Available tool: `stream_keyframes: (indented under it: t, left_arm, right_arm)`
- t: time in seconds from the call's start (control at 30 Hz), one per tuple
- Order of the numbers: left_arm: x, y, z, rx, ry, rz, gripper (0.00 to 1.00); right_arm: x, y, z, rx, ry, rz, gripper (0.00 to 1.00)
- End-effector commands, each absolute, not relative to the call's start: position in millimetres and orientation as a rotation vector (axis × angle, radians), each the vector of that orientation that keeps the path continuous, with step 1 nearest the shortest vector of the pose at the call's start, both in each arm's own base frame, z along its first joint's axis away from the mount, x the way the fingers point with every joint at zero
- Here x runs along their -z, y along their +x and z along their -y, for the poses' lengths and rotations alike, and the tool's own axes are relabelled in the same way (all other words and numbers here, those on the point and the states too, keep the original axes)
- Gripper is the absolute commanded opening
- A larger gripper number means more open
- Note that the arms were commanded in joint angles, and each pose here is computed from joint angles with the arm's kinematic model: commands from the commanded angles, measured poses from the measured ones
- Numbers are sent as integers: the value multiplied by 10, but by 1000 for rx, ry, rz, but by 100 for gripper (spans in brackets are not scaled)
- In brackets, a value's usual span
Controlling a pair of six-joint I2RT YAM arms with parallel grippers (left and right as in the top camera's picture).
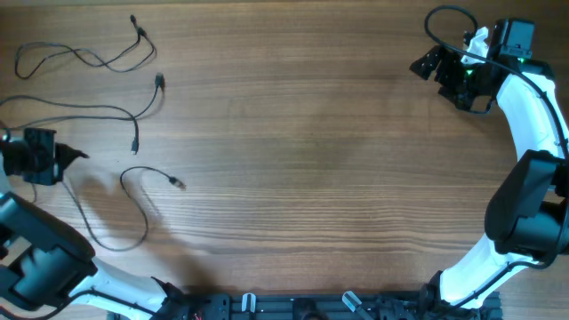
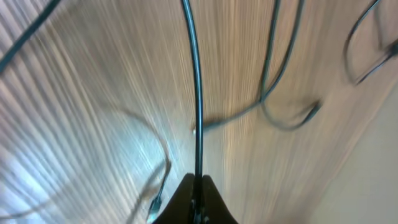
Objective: Untangle cables
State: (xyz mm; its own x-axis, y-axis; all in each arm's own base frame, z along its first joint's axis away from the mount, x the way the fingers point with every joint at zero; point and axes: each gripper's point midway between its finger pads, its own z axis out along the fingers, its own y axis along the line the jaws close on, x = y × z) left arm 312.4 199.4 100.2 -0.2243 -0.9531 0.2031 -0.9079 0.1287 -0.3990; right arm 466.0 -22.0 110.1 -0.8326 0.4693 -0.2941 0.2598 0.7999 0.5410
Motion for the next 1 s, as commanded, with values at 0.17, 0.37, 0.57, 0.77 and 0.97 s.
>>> stream_keyframes:
  t: [0.17, 0.37, 0.57, 0.77, 0.97]
  left_arm:
    - [-875, 3046, -1769, 324, -1763, -2551, 47]
    - [-871, 3104, -1248, 336, -1576, -2765, 79]
    - [-679, 2977, -1099, -47, -1427, -2912, 100]
    - [-307, 2653, -1126, -174, -1511, -2934, 100]
    - [-245, 2758, -1027, -43, -1512, -2911, 59]
  right_arm:
    - [-1192, 4673, 210, -676, 532, -2551, 100]
    - [-1191, 4673, 210, -676, 533, -2551, 100]
    - [-1189, 4674, 210, -676, 533, -2551, 100]
    - [-1189, 4673, 210, -676, 533, -2552, 100]
    - [-1189, 4673, 210, -676, 533, -2552, 100]
